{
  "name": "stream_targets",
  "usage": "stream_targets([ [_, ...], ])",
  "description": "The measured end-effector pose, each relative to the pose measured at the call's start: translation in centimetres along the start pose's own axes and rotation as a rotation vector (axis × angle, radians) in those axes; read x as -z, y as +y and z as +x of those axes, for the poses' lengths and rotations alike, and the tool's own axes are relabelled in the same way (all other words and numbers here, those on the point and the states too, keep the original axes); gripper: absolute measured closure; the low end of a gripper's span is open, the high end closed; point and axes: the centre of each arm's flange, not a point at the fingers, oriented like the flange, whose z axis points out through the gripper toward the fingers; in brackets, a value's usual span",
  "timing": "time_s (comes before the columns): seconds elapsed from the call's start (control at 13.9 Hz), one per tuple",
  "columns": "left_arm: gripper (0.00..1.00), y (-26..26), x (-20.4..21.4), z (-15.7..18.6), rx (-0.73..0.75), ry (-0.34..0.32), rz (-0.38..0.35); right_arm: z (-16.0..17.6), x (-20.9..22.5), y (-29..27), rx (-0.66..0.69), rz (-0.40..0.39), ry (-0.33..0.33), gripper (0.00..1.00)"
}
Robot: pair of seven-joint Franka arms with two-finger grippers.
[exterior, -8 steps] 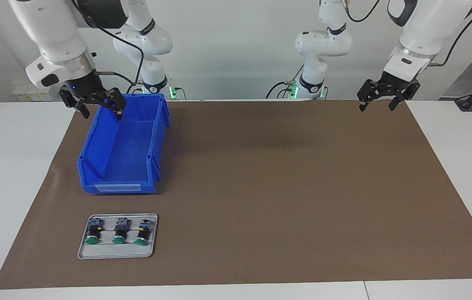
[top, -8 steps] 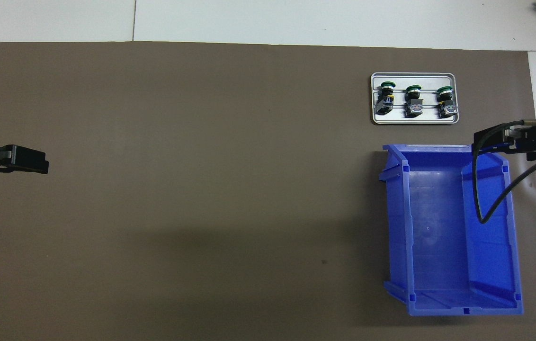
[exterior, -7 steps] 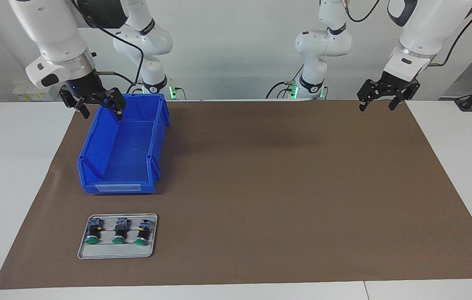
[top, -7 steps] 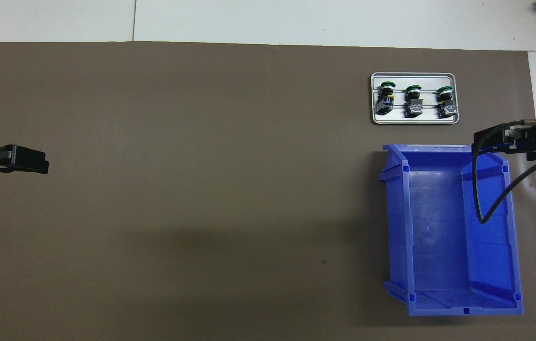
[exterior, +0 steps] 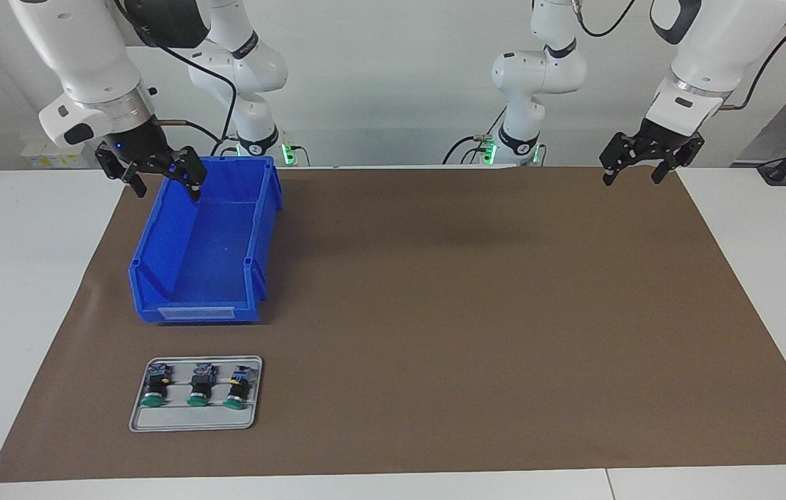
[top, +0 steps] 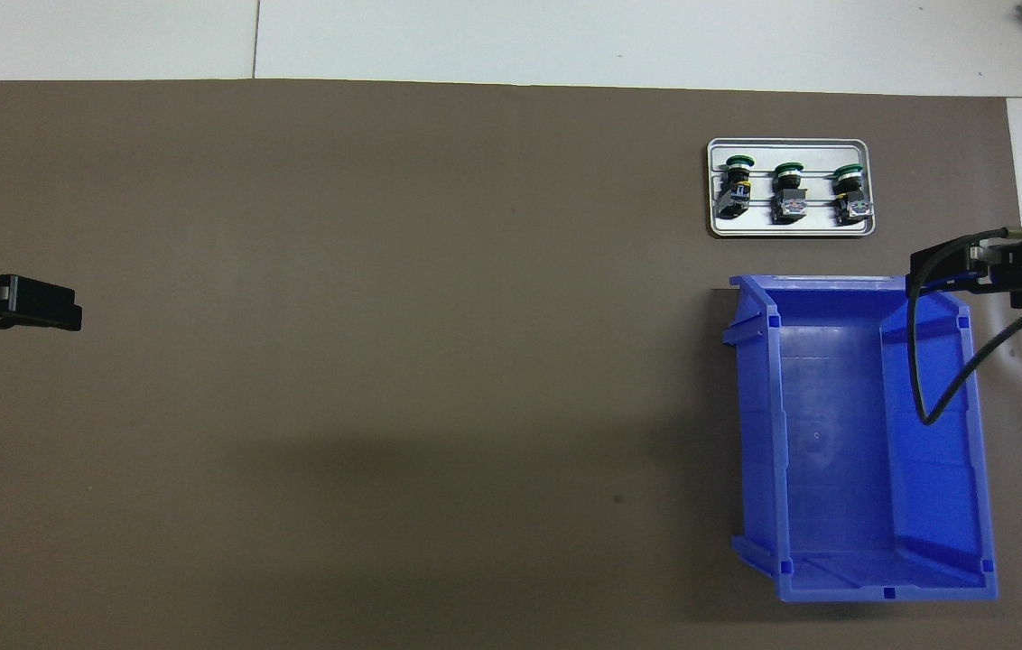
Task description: Place and press button with both arms
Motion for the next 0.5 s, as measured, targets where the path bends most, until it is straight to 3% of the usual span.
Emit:
stream_targets([
  [0.14, 0.0, 0.0, 0.0, 0.0, 0.0, 0.0, 0.0, 0.0, 0.0, 0.0, 0.0, 0.001, 0.004, 0.0],
  [0.5, 0.0, 0.0, 0.0, 0.0, 0.0, 0.0, 0.0, 1.9, -0.6, -0.3, 0.0, 0.012, 0.087, 0.0],
])
